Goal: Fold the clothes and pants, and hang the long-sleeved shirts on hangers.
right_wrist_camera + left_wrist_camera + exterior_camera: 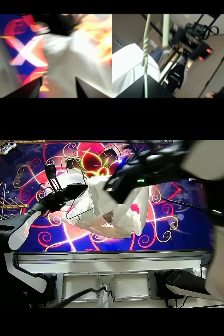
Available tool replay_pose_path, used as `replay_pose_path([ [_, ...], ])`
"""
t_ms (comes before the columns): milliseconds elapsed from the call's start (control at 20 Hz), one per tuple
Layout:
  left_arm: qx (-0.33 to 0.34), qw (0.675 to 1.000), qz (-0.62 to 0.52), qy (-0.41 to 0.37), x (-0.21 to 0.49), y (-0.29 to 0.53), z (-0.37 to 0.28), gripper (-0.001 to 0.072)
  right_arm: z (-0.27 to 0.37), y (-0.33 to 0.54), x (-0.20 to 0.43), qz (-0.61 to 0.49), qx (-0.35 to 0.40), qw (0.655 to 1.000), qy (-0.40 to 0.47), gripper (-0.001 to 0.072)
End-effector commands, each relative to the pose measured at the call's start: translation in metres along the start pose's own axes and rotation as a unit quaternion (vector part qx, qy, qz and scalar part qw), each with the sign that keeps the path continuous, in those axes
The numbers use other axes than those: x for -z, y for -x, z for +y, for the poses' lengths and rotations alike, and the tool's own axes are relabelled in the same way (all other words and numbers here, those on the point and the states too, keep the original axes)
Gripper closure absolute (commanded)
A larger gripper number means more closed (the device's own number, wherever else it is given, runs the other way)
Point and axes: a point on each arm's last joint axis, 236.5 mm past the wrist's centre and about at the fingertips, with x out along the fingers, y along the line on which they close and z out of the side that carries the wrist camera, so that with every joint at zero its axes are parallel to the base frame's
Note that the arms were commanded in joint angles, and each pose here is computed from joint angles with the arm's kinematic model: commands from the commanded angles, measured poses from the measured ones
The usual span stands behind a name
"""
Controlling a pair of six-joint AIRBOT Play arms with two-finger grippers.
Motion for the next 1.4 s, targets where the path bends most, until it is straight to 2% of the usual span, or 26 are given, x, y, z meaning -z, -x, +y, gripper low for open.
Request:
replay_pose_path([
  [0,0.012,1.000,0.015,-0.004,0.004,-0.010,-0.012,0.0700,-0.079,0.058,0.012,0.009,0.172,0.975,0.138,0.0191],
  [50,0.015,1.000,0.017,-0.008,0.004,-0.013,-0.015,0.0699,-0.086,0.052,0.022,0.012,0.163,0.981,0.101,0.0191],
  [200,0.017,1.000,0.021,-0.011,0.004,-0.015,-0.019,0.0700,-0.073,0.019,0.050,0.029,0.071,0.996,0.039,0.0069],
  [400,0.006,0.999,0.053,-0.002,0.019,-0.014,-0.014,0.0700,-0.069,-0.006,0.071,0.047,0.030,0.998,0.014,0.0070],
  [800,-0.006,0.998,0.060,0.000,0.022,-0.013,-0.008,0.0699,-0.037,-0.010,0.056,0.014,-0.040,0.999,0.004,0.0081],
  [1200,-0.006,0.998,0.060,0.000,0.022,-0.013,-0.008,0.0699,-0.036,-0.069,0.089,0.064,-0.082,0.994,-0.016,0.0089],
  [1250,-0.006,0.998,0.060,0.000,0.022,-0.013,-0.008,0.0700,-0.039,-0.076,0.088,0.061,-0.079,0.995,-0.019,0.0100],
  [1350,-0.006,0.998,0.060,0.002,0.022,-0.013,-0.008,0.0699,-0.049,-0.085,0.088,0.060,-0.066,0.996,-0.020,0.0390],
])
